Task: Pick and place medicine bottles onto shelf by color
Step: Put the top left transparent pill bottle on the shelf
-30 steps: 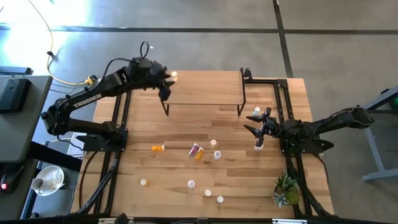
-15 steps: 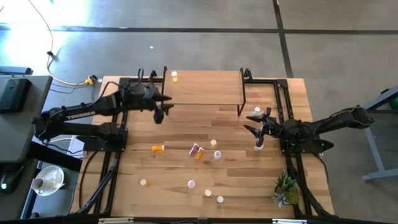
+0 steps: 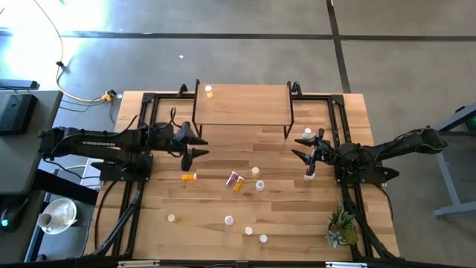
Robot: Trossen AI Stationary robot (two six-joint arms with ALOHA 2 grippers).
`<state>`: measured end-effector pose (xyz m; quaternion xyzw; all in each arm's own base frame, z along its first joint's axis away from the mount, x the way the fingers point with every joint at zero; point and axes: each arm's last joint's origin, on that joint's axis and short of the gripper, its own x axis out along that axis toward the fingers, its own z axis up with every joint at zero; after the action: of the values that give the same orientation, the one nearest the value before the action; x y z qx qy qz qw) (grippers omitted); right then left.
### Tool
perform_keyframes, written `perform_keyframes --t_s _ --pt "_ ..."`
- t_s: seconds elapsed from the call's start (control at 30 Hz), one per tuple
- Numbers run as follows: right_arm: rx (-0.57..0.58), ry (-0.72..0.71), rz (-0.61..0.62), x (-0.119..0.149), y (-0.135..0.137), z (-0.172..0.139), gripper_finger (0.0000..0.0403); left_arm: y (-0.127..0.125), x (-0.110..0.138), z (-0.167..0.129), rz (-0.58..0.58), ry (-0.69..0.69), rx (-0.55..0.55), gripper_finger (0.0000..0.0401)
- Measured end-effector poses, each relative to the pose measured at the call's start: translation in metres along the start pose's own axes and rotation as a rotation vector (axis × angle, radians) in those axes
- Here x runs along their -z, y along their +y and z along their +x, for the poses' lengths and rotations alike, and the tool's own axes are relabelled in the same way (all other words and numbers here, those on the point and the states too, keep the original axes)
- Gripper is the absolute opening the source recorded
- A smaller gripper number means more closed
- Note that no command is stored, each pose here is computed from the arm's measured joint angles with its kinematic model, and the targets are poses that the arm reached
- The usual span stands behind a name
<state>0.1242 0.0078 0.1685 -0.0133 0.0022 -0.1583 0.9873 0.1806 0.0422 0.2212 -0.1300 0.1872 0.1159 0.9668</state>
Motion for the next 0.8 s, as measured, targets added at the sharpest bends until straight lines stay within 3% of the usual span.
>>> perform_keyframes --t_s 0.33,0.8 --pt "0.0 0.0 0.005 0.0 0.0 0.0 0.0189 -0.011 0.012 0.003 0.014 -0.042 0.067 0.0173" --pt "0.05 -0.005 0.195 0.0 -0.002 0.0 0.0189 -0.01 0.012 0.003 0.083 -0.052 0.044 0.0172"
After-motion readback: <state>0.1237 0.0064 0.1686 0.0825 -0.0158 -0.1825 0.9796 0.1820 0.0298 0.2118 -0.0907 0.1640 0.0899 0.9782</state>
